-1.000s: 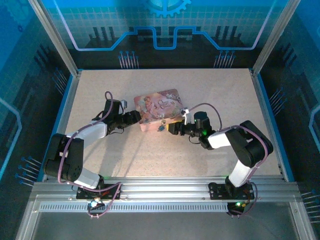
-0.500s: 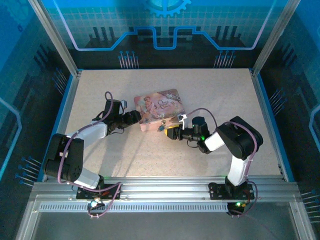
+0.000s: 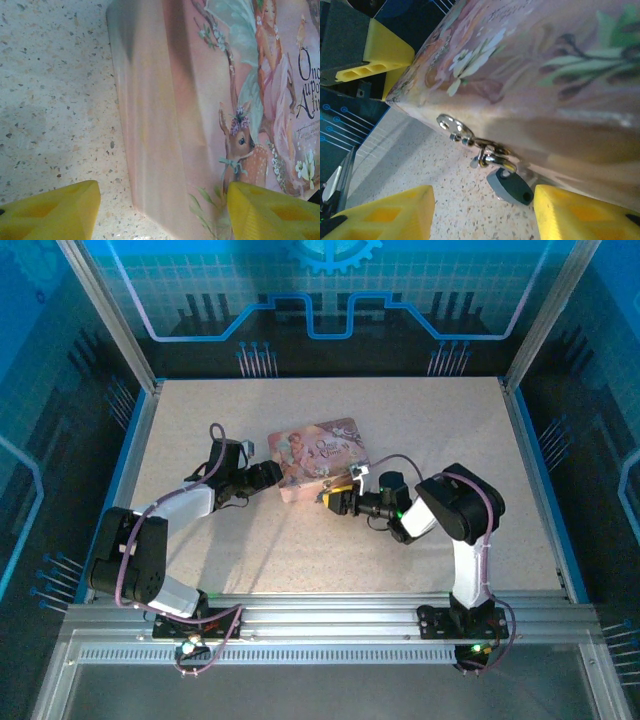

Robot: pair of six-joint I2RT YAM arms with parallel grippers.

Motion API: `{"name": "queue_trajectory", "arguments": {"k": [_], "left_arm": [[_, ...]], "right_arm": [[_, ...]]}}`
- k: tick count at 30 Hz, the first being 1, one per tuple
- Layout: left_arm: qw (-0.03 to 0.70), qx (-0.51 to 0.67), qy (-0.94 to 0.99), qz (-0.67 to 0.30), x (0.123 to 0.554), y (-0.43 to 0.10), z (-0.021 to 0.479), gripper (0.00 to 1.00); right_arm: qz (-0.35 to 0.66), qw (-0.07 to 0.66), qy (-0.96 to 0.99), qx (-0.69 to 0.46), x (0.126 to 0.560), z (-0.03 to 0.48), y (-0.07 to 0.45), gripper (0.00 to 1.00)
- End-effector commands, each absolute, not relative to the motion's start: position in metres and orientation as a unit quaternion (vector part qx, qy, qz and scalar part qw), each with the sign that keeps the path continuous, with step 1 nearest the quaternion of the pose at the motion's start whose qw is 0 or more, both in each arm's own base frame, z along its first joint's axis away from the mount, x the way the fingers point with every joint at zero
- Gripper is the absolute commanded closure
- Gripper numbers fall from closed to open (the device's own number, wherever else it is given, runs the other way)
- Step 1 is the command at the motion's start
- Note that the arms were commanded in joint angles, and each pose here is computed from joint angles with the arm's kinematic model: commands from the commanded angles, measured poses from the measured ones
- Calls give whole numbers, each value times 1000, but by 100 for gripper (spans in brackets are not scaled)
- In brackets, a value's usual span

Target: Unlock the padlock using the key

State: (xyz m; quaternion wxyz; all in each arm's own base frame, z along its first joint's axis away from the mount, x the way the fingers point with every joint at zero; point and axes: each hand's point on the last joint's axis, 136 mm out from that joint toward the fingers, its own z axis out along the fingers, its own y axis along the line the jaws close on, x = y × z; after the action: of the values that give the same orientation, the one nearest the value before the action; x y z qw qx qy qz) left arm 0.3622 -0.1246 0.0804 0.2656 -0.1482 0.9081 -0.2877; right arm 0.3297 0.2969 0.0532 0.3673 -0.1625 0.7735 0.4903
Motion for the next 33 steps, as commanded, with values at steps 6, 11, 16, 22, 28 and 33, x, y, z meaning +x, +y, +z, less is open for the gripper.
{"name": "queue_trajectory", "arguments": {"k": [6, 11, 16, 22, 28, 33], "left_arm": [[230, -159, 924, -262, 344, -120, 56, 31], [231, -159, 924, -262, 344, -120, 56, 31], [230, -160, 924, -262, 344, -120, 56, 32], [230, -161, 923, -262, 344, -120, 56, 32], [229, -162, 923, -262, 344, -120, 55, 32], [231, -162, 923, -262, 343, -120, 56, 32]], "right_arm": [[520, 375, 744, -186, 334, 66, 315, 43], [533, 378, 731, -194, 334, 70, 320, 43], [536, 384, 724, -201, 334, 73, 322, 44], [536, 385, 724, -203, 331, 71, 320, 50], [532, 390, 723, -204, 330, 71, 319, 58], [536, 399, 714, -209, 331, 78, 320, 61]]}}
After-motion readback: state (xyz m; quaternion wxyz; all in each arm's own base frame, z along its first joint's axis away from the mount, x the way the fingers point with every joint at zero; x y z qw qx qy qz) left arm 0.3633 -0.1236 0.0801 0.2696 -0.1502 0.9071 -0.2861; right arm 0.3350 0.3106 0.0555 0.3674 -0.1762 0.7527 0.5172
